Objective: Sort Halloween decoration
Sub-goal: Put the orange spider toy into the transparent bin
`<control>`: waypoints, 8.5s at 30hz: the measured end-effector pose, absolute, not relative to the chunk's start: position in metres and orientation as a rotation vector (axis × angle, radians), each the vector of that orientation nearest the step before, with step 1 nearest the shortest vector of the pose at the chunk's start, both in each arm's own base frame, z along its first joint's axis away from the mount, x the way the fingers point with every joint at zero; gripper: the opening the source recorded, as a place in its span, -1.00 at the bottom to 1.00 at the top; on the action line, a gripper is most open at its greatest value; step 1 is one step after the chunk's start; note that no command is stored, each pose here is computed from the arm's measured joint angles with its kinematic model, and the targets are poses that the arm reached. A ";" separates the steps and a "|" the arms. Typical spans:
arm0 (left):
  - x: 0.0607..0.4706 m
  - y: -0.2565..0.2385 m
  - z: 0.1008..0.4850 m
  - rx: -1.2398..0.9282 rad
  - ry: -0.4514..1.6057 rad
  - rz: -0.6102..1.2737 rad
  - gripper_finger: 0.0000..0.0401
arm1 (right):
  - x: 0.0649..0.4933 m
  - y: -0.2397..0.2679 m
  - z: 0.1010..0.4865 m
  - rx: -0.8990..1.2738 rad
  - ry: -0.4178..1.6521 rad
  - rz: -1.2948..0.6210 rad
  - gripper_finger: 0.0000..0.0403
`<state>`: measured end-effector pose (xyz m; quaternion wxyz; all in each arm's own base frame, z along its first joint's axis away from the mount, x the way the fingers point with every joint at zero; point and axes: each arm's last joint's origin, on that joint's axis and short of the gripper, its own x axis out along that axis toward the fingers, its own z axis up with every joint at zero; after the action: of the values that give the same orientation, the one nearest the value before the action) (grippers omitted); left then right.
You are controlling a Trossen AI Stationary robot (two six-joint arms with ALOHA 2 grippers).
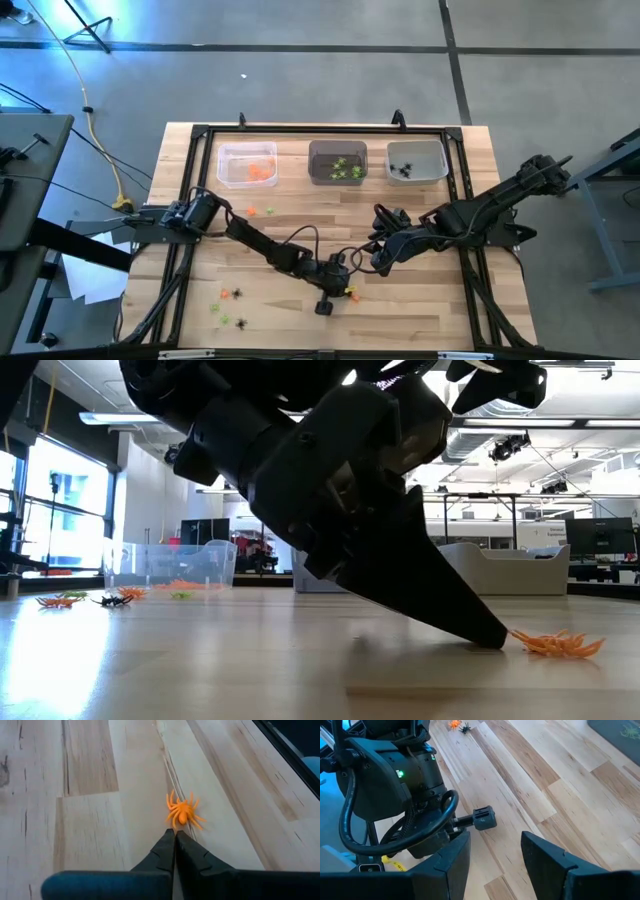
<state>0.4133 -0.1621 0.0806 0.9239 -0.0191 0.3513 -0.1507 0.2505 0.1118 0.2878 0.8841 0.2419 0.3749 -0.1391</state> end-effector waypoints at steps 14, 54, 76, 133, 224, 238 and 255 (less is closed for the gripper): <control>0.410 -0.178 0.100 0.000 0.621 -0.398 -0.94 | 0.250 0.112 0.288 0.503 0.780 -0.289 -0.15; 0.455 -0.167 0.069 0.056 0.660 -0.349 -0.86 | 0.250 0.112 0.288 0.503 0.778 -0.291 -0.15; 0.458 -0.162 0.071 -0.024 0.633 -0.327 -0.99 | 0.250 0.112 0.288 0.504 0.780 -0.289 -0.15; 0.149 0.053 0.191 -0.038 0.416 1.001 -1.00 | 0.251 0.112 0.289 0.512 0.767 -0.282 -0.15; 0.157 0.094 0.158 -0.293 0.593 0.873 -0.15 | 0.251 0.112 0.289 0.511 0.767 -0.283 -0.15; 0.115 0.028 0.213 -0.418 0.482 0.527 -0.15 | 0.251 0.112 0.289 0.511 0.767 -0.283 -0.15; 0.158 -0.084 0.214 -0.325 0.585 0.418 -0.15 | 0.251 0.112 0.289 0.511 0.767 -0.283 -0.15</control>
<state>0.1578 -0.0844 0.2138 0.9232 -0.1583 0.2849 0.2037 0.2514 0.1124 0.2890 0.8859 0.2459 0.3690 -0.1359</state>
